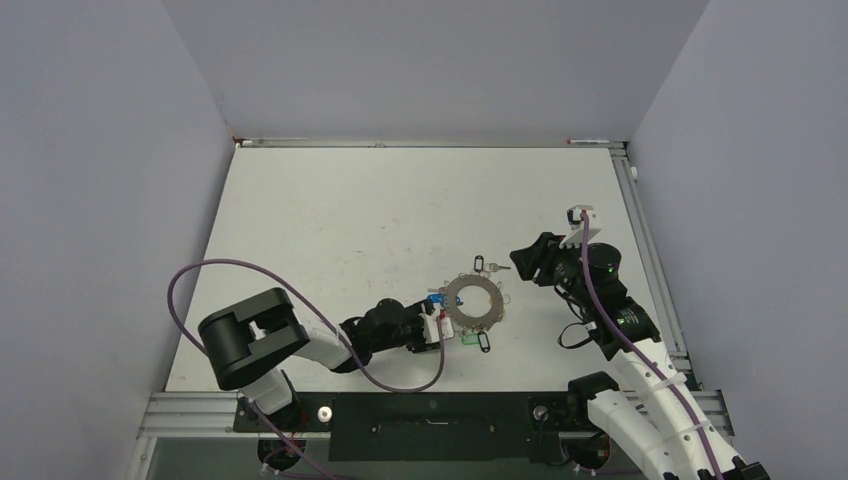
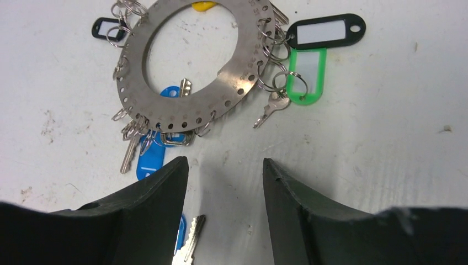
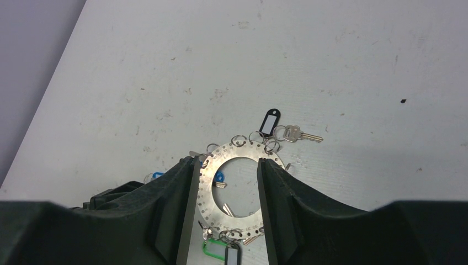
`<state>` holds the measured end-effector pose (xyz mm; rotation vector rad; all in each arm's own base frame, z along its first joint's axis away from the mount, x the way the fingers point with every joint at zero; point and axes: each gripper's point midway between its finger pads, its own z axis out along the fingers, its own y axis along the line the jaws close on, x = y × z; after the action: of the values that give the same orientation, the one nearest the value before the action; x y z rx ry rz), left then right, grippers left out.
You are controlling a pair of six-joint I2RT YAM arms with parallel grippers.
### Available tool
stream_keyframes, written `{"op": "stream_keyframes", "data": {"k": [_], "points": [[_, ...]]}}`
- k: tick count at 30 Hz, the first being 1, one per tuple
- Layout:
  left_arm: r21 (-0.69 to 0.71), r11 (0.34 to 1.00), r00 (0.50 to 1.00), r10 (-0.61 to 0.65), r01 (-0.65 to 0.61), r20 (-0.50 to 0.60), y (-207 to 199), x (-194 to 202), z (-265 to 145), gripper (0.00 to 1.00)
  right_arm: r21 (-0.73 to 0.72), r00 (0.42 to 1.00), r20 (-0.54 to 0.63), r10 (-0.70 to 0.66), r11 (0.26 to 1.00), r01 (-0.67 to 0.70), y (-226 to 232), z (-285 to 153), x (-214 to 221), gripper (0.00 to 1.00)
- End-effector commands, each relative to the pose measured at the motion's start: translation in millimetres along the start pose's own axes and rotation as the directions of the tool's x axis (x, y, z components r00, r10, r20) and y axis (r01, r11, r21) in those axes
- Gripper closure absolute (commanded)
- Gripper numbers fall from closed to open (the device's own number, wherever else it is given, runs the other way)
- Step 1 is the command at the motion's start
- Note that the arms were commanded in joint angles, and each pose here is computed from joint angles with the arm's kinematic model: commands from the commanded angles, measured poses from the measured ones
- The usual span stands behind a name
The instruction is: Put the keys on the keyring
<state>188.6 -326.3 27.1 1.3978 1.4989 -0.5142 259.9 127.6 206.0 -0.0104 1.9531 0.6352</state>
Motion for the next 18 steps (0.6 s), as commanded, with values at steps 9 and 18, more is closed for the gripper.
{"op": "stream_keyframes", "data": {"k": [9,18], "points": [[-0.149,0.989,0.99,0.039,-0.018,0.136,27,-22,20,0.61,-0.028,1.0,0.027,-0.014,0.999,0.015,6,1,-8,0.56],[-0.155,0.988,0.992,0.034,-0.014,0.125,27,-17,27,0.63,-0.037,1.0,0.02,-0.014,0.999,0.014,7,4,-7,0.56]]}}
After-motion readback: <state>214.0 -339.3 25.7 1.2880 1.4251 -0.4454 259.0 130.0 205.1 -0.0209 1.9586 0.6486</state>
